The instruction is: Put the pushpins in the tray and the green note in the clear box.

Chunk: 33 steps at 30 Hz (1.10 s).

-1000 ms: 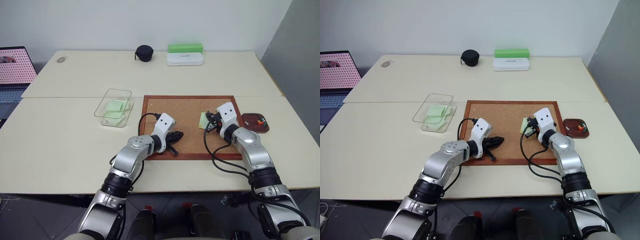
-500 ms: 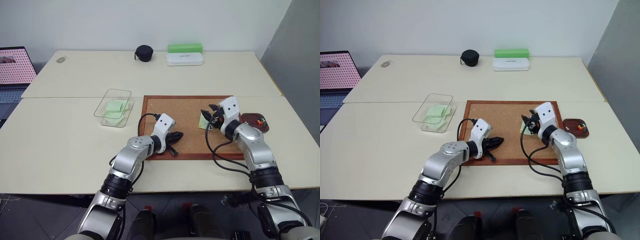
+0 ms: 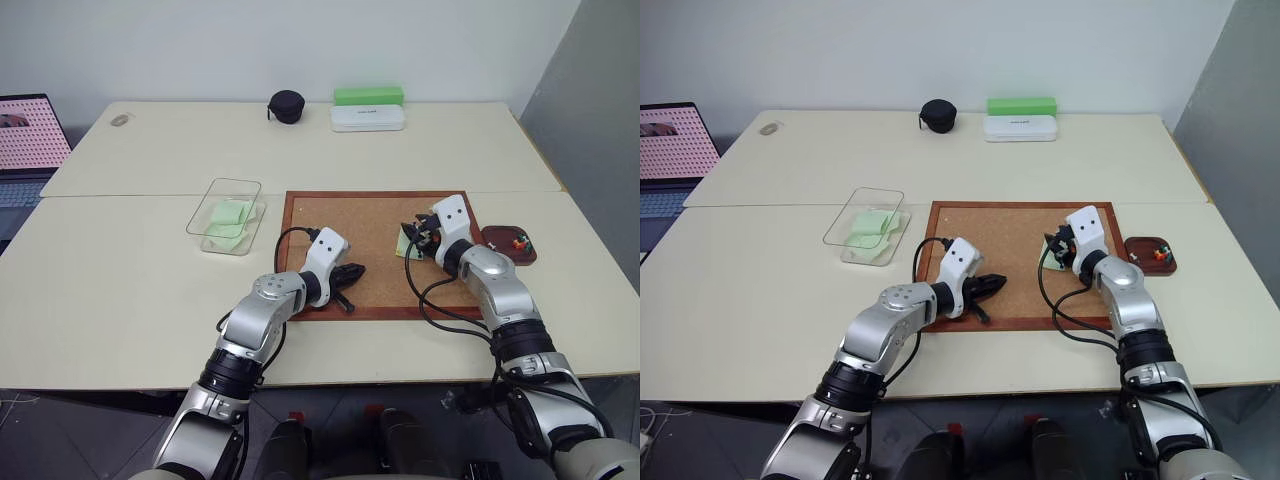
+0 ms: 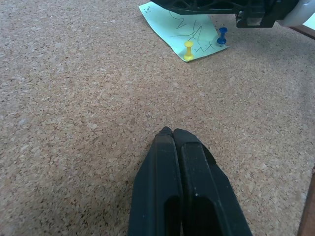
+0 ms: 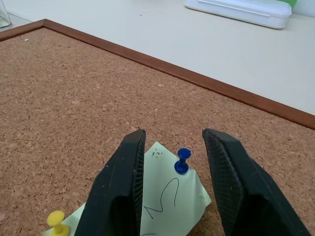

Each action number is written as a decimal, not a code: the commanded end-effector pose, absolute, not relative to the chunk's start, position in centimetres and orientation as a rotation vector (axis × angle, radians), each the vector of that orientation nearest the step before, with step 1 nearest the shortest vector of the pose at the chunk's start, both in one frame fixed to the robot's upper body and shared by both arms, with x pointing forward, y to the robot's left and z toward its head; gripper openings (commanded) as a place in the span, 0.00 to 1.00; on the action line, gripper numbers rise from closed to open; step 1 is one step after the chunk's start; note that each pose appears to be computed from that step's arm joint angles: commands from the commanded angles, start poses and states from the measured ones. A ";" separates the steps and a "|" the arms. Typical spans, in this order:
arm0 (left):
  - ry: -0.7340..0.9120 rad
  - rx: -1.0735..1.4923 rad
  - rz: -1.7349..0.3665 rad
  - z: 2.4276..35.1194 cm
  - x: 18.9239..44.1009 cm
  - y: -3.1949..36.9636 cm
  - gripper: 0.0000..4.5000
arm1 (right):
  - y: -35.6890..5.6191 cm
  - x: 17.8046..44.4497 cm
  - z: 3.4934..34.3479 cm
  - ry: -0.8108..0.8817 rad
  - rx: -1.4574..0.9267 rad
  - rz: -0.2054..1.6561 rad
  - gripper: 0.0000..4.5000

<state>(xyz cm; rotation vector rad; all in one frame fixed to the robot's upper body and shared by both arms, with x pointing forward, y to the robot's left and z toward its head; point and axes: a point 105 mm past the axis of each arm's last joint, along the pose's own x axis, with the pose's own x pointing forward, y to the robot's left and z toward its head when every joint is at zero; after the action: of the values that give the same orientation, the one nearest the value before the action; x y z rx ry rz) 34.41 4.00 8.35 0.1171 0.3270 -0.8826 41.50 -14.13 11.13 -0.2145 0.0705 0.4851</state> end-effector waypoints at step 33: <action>0.367 0.125 -0.885 7.5 33.9 4.0 0.00 | -15.9 41.0 16.2 -0.047 -0.026 0.433 0.01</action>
<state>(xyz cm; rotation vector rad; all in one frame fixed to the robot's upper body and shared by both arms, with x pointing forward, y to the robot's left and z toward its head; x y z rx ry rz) 34.34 4.03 8.34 0.1174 0.3297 -0.8822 41.13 -15.35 14.45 0.0037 0.0110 0.4521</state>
